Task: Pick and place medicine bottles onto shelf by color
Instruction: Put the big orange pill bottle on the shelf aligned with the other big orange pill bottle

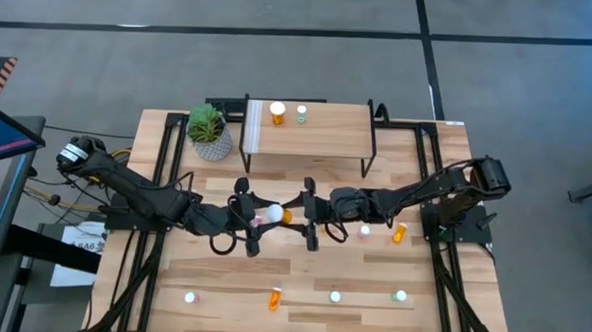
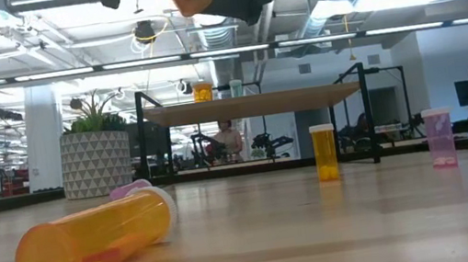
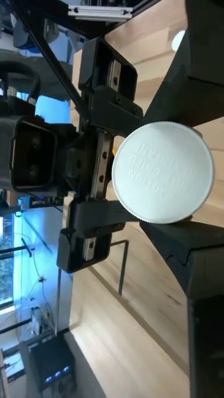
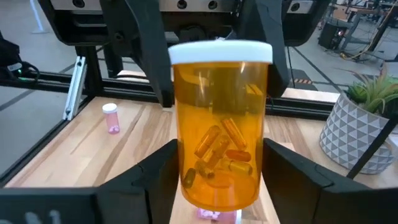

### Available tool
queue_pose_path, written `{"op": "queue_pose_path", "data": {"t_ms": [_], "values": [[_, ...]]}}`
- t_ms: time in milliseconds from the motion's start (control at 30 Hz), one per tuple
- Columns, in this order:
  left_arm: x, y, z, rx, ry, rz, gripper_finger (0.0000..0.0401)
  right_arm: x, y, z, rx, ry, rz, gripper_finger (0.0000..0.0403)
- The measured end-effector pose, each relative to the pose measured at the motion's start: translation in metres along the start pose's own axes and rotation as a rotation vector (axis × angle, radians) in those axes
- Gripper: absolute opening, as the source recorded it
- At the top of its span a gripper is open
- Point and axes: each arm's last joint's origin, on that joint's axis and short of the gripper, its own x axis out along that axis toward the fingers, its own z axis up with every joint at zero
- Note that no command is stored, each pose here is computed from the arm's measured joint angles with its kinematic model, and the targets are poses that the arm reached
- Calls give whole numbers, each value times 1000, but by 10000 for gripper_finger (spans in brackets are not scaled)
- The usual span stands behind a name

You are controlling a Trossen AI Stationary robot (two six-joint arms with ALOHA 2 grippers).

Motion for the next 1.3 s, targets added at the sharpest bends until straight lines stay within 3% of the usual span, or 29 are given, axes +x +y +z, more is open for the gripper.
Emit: {"op": "queue_pose_path", "data": {"t_ms": [433, 567, 833, 1067, 1300], "values": [[0, 0, 1, -7, 12, -9, 191, 0, 0, -4, 46, 44, -2, 305], [-1, 0, 1, -7, 13, -9, 190, -8, -1, -4, 50, 124, -5, 322], [1, 5, 0, -8, 38, 23, 190, -41, -7, 2, 206, 327, -69, 317], [9, 43, 25, -35, 195, 178, 190, -53, 6, 4, 186, 364, -150, 313], [25, 102, 49, -76, 243, 235, 190, -54, 9, 3, 173, 370, -162, 312]]}}
